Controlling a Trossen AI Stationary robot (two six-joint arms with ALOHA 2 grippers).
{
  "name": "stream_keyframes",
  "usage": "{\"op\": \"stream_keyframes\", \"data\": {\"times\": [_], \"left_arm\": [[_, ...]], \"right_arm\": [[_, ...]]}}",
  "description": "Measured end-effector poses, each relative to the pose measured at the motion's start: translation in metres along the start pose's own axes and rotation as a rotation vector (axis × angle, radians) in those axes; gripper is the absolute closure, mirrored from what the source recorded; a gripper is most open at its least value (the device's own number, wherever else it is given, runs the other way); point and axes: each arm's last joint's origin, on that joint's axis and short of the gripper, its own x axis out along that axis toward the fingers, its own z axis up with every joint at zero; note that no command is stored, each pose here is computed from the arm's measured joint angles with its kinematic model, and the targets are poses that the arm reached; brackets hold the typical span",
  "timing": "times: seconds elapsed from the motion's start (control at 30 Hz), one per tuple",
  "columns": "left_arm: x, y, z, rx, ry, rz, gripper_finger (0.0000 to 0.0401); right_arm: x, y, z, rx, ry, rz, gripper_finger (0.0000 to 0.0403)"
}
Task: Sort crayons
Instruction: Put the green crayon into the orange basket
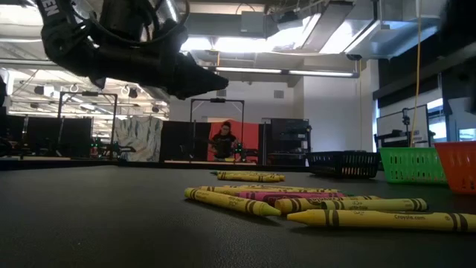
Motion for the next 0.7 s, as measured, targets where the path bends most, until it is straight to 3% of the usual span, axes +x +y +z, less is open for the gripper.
{"op": "stream_keyframes", "data": {"times": [0.1,0.27,0.4,0.53,0.7], "left_arm": [[0.011,0.003,0.006,-0.024,0.075,0.057,0.0322],[0.029,0.013,0.01,-0.08,0.373,0.15,0.0322],[0.035,0.03,0.019,-0.109,0.557,0.193,0.0322],[0.038,0.047,0.03,-0.133,0.625,0.149,0.0322],[0.045,0.065,0.025,-0.133,0.718,0.123,0.0322]], "right_arm": [[0.0,0.005,0.008,-0.172,-0.197,-0.04,0.0234],[0.005,0.006,0.019,-0.354,-0.374,-0.195,0.0225],[0.021,-0.002,0.018,-0.415,-0.389,-0.245,0.0228],[0.04,-0.017,0.016,-0.403,-0.371,-0.285,0.0228],[0.051,-0.021,0.032,-0.428,-0.483,-0.276,0.0228]]}}
